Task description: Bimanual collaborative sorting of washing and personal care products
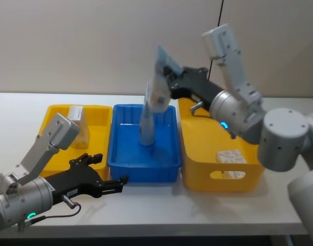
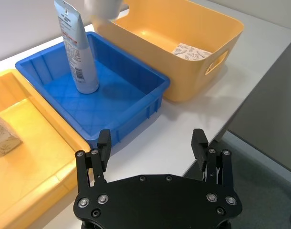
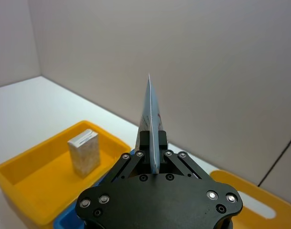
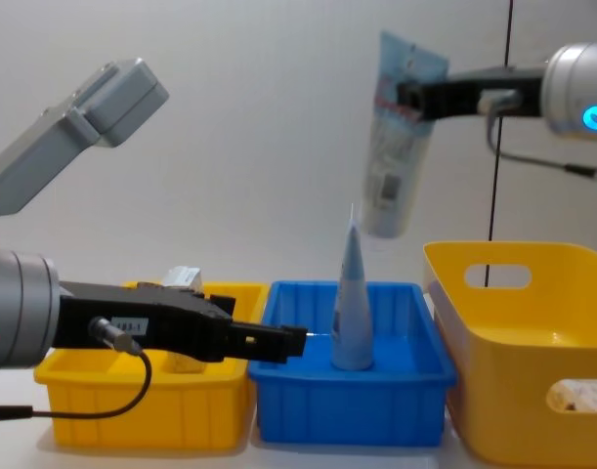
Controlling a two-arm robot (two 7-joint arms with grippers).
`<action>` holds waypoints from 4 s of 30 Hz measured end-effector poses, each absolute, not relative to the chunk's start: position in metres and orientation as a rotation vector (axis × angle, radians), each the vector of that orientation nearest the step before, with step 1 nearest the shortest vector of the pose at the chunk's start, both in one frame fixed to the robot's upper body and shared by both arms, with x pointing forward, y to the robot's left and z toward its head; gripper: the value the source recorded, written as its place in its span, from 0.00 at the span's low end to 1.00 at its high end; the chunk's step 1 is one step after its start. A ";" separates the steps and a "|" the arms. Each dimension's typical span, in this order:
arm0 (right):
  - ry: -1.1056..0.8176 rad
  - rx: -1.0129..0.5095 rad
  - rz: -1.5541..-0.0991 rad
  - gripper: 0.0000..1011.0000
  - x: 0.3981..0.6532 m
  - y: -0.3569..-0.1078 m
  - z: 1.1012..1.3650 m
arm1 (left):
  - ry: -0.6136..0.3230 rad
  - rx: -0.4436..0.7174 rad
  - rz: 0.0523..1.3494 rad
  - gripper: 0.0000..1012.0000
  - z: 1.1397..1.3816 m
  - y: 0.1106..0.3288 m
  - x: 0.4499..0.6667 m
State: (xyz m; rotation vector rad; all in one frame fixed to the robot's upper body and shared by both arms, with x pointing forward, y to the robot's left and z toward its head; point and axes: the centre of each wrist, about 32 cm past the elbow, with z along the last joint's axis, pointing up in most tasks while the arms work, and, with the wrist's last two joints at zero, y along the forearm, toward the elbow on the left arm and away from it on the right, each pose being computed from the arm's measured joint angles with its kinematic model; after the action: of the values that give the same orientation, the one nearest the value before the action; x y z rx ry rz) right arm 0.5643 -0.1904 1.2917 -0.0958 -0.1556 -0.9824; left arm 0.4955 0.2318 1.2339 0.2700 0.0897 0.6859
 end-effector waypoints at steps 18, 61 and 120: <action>-0.177 -0.085 -1.138 0.06 0.540 -0.239 1.303 | 0.090 0.270 0.686 0.99 1.234 0.232 0.496; -0.096 -0.149 -1.230 0.45 0.547 -0.266 1.274 | 0.090 0.270 0.686 0.99 1.234 0.232 0.496; -0.041 -0.144 -0.800 0.99 0.509 -0.276 1.275 | 0.090 0.270 0.686 0.99 1.234 0.232 0.496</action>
State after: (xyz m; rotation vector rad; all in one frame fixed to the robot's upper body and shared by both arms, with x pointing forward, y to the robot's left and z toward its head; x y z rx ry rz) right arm 0.5094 -0.2763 1.2746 -0.1440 -0.0412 -0.8002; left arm 0.4955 0.2318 1.2339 0.2699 0.0896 0.6860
